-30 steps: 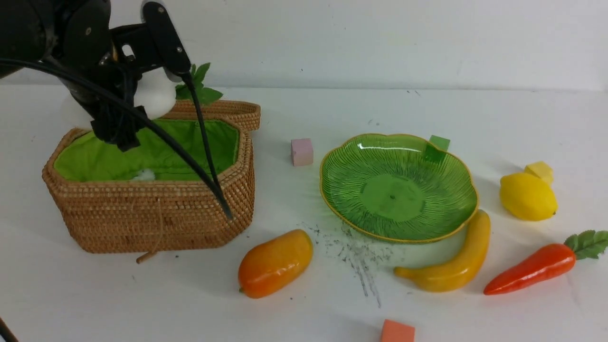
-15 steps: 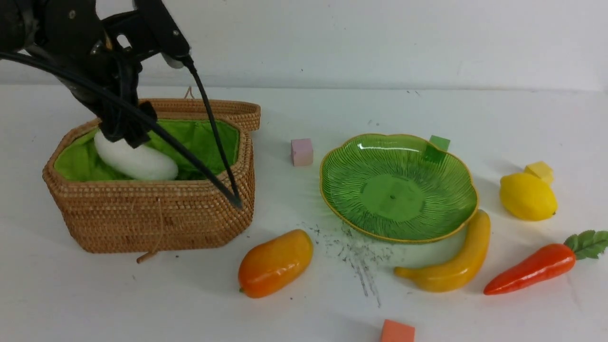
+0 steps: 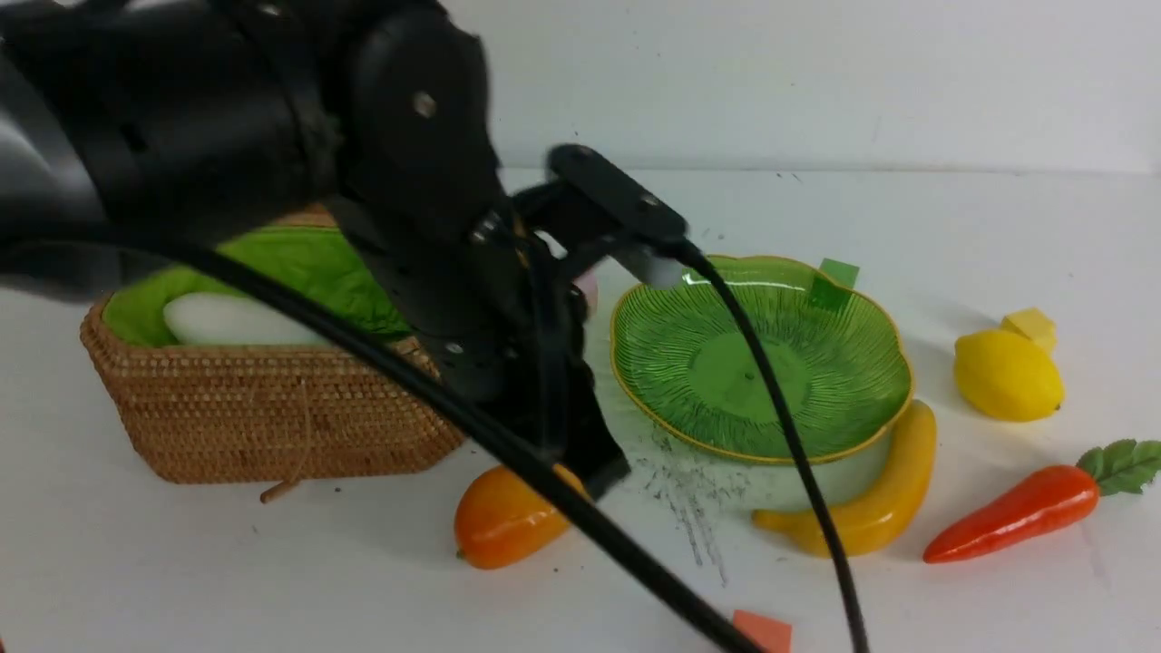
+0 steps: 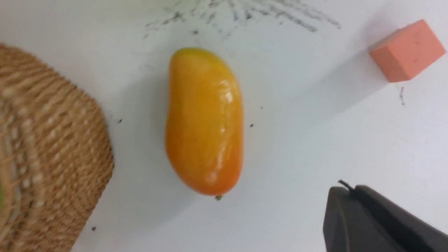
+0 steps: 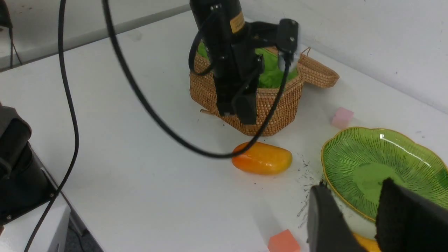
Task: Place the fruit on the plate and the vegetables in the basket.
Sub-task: Grab the mango with your left arm and place it on the right plate
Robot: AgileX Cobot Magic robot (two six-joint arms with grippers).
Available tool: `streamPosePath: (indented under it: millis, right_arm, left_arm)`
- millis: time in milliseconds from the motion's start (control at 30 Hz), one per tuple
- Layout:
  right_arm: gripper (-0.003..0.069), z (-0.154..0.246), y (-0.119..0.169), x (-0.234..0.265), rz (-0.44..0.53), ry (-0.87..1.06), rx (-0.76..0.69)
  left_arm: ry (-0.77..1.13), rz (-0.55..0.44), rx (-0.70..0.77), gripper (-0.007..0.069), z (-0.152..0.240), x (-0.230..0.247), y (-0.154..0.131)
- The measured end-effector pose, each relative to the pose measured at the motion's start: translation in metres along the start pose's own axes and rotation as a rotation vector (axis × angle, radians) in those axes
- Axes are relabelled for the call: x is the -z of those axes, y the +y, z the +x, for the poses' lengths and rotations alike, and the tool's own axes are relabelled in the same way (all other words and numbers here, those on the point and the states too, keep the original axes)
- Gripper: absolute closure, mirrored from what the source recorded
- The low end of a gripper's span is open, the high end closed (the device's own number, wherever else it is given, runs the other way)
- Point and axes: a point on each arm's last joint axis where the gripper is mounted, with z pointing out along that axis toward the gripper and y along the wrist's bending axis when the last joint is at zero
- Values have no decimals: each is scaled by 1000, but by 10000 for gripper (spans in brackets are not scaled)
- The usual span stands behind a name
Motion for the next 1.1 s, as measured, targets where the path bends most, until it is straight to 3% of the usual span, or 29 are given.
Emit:
streamPosePath:
  millis: [67, 167, 400, 500, 600, 867, 1100]
  right_arm:
    - [423, 1, 0, 0, -4, 8, 0]
    - [423, 2, 1, 0, -9, 20, 0]
    - [423, 4, 2, 0, -19, 45, -13]
    - [423, 6, 2, 0, -25, 63, -16]
    - [423, 9, 3, 1, -26, 103, -42]
    - [423, 13, -4, -1, 44, 136, -132]
    - [423, 25, -6, -13, 39, 192, -163]
  left_arm:
    - [20, -38, -33, 620, -4, -11, -8]
    - [69, -69, -42, 516, -7, -37, -5]
    - [145, -104, -39, 76, -6, -94, 14]
    - [148, -120, -24, -17, -5, -109, 23]
    - [157, -135, -12, -33, -4, -121, 30]
    - [164, -181, -69, 53, -3, -145, 35]
    - [186, -190, -90, 61, -2, -158, 36]
